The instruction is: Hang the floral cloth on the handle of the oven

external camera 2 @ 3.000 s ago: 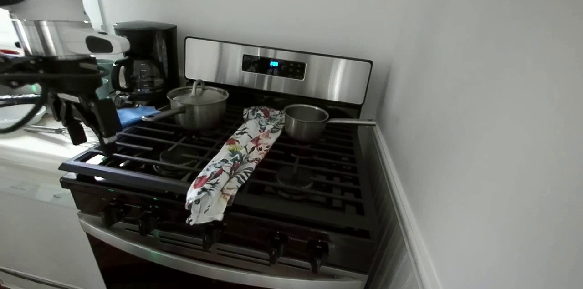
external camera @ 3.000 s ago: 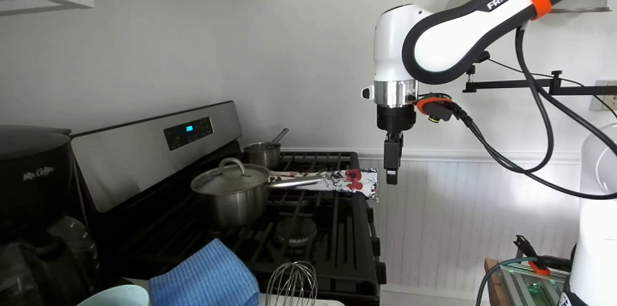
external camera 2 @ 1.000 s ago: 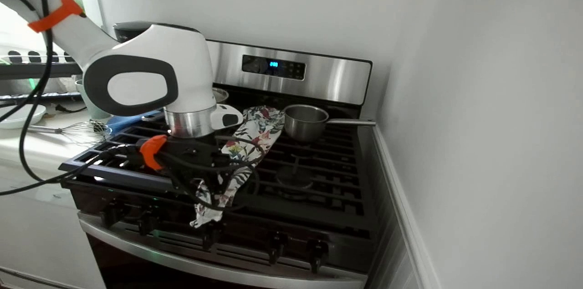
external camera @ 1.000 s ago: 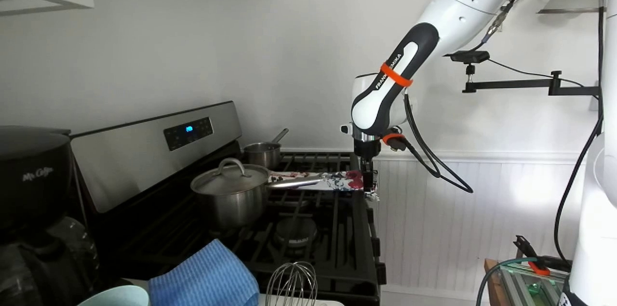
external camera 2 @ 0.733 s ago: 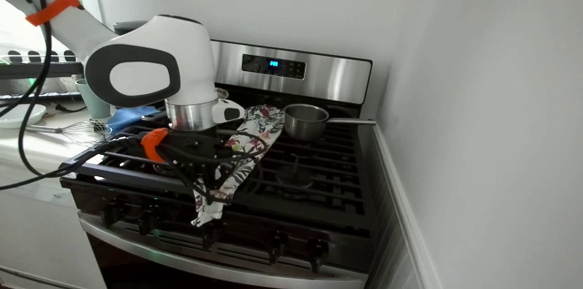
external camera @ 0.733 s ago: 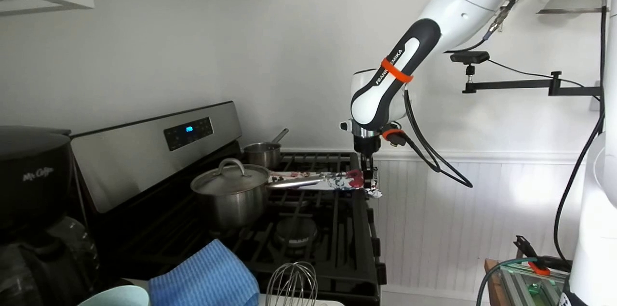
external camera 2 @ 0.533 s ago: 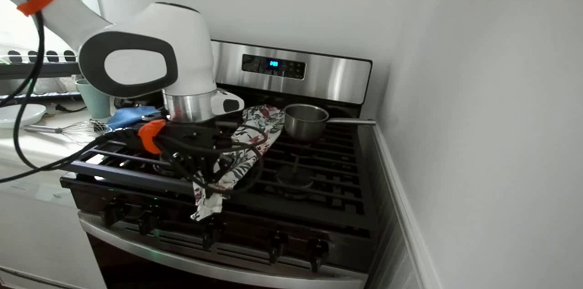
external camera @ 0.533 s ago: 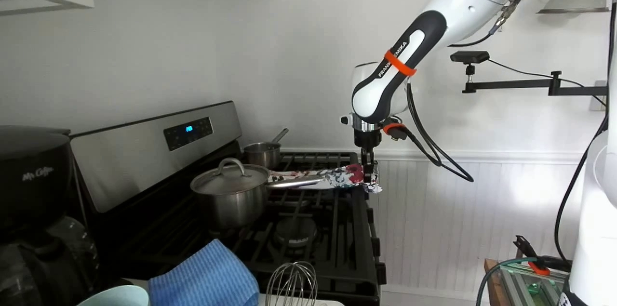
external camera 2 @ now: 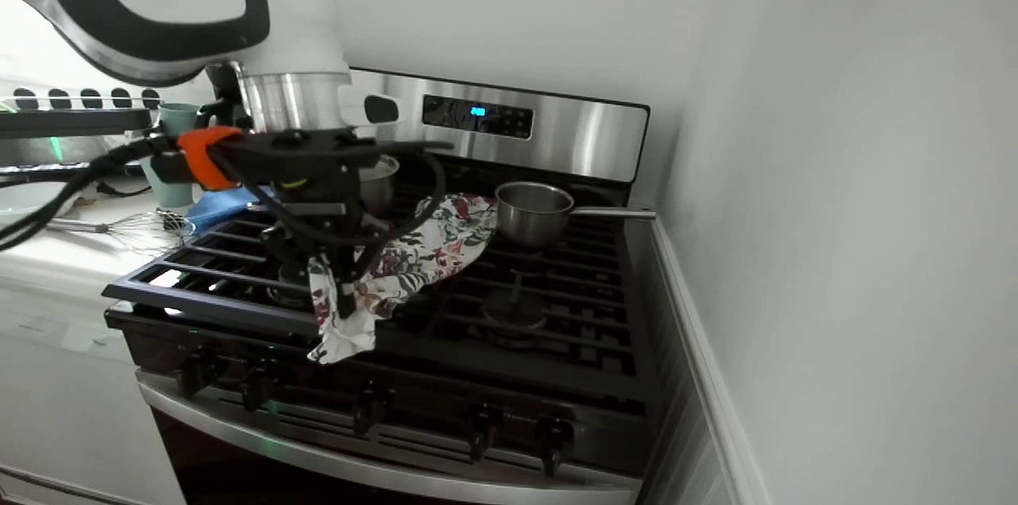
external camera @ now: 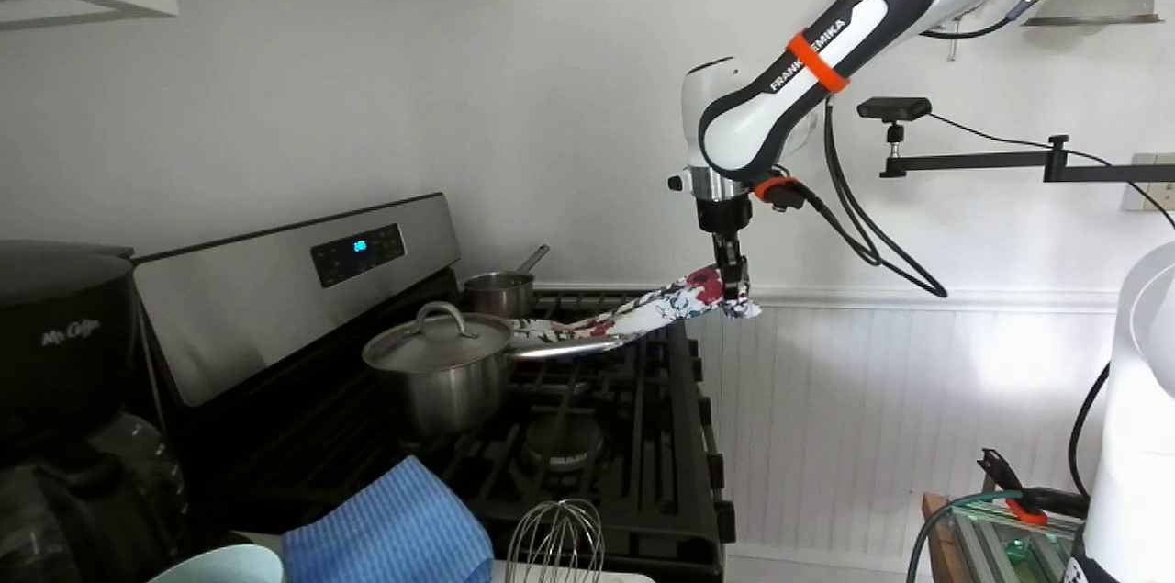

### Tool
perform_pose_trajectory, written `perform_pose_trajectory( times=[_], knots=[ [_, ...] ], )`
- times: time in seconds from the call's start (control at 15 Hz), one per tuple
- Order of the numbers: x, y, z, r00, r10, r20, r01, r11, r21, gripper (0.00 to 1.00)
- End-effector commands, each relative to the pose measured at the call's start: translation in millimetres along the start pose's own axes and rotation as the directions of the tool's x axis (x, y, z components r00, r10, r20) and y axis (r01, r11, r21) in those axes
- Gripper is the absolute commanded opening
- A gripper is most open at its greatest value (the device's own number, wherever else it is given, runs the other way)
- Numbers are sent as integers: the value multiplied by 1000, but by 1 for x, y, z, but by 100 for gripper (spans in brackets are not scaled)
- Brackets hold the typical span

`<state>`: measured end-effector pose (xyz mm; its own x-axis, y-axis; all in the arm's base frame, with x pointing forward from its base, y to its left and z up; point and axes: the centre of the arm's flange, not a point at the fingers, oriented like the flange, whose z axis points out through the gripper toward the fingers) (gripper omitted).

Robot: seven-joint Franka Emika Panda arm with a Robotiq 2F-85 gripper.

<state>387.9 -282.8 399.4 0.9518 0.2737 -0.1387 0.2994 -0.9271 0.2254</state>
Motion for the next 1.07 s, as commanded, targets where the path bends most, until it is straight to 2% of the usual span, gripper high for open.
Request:
perform_pose_trajectory(
  times=[0.0,0.2,0.4,0.6,0.8,1.0],
  knots=[
    [-31,-4,-50,998,-31,57,34,998,-51,1],
    [-51,-7,-88,997,-44,69,50,996,-78,1],
    [-69,-11,-131,998,-49,37,53,995,-89,1],
    [-90,-18,-175,998,-14,-60,9,997,-77,1],
    [-110,-31,-216,978,28,-205,-37,998,-41,1],
    [-127,-38,-248,962,42,-271,-58,997,-51,1]
  ],
)
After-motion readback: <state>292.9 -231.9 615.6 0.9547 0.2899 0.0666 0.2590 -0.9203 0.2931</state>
